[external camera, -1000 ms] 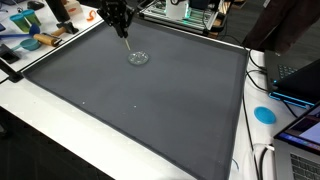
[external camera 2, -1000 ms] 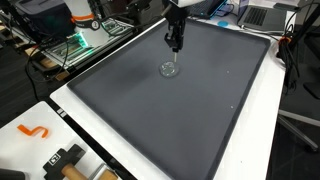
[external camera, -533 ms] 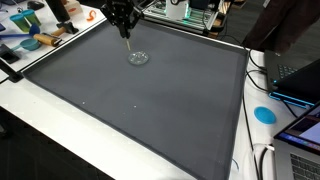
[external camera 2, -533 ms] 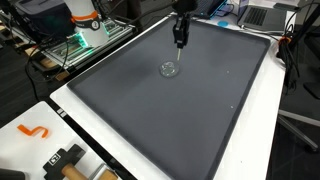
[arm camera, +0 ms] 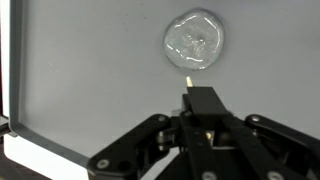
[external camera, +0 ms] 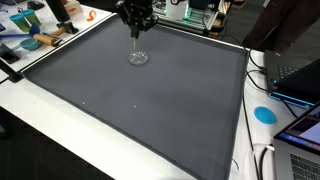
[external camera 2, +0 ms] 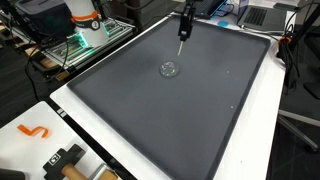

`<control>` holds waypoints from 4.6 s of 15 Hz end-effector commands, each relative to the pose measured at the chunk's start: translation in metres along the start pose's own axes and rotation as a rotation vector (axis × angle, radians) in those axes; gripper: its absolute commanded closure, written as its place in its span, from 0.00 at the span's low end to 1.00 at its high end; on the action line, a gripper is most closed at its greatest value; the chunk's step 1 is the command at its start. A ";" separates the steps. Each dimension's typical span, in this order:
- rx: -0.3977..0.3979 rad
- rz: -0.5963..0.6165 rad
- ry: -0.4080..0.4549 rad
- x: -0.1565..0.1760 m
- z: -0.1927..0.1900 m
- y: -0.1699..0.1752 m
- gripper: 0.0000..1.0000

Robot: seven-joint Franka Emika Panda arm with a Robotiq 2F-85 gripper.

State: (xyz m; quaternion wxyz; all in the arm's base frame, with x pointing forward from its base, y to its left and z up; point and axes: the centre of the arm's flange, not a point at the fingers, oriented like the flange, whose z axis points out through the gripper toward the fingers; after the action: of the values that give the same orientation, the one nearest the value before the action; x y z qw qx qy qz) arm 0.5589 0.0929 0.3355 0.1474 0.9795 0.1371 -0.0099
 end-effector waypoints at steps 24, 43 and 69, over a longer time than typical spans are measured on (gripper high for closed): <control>-0.279 0.171 -0.071 0.030 0.020 -0.074 0.97; -0.274 0.201 -0.093 0.028 0.021 -0.068 0.97; 0.257 0.232 0.029 0.009 0.029 0.073 0.97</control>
State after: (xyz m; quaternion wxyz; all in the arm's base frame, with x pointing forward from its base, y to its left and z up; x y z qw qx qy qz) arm 0.6014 0.0350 0.3289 0.0540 0.9985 0.0110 -0.0041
